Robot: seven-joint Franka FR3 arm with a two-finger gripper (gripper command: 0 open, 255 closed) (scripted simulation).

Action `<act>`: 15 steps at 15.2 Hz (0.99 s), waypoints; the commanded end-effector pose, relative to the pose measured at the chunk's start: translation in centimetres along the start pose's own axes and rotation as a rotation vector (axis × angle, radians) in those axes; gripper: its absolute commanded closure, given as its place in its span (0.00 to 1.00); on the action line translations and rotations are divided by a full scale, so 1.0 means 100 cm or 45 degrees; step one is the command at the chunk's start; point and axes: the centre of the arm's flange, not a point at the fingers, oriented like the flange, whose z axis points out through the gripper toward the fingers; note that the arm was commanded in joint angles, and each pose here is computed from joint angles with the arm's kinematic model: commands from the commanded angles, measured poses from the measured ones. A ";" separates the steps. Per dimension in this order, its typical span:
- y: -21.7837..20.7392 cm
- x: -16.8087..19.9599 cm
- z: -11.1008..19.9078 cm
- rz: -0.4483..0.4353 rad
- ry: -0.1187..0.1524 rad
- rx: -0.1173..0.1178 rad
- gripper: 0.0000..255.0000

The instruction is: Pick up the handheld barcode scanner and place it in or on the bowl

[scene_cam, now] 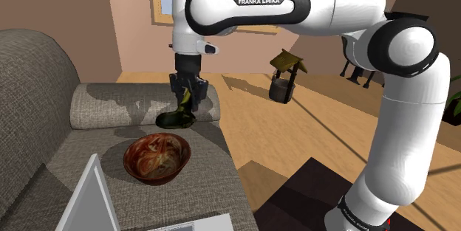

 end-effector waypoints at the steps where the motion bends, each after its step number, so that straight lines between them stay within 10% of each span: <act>1: -0.001 -0.029 0.004 0.002 0.000 0.001 1.00; 7: -0.003 -0.115 0.013 0.002 0.000 0.001 1.00; 15: -0.008 -0.110 0.055 0.002 0.000 0.001 1.00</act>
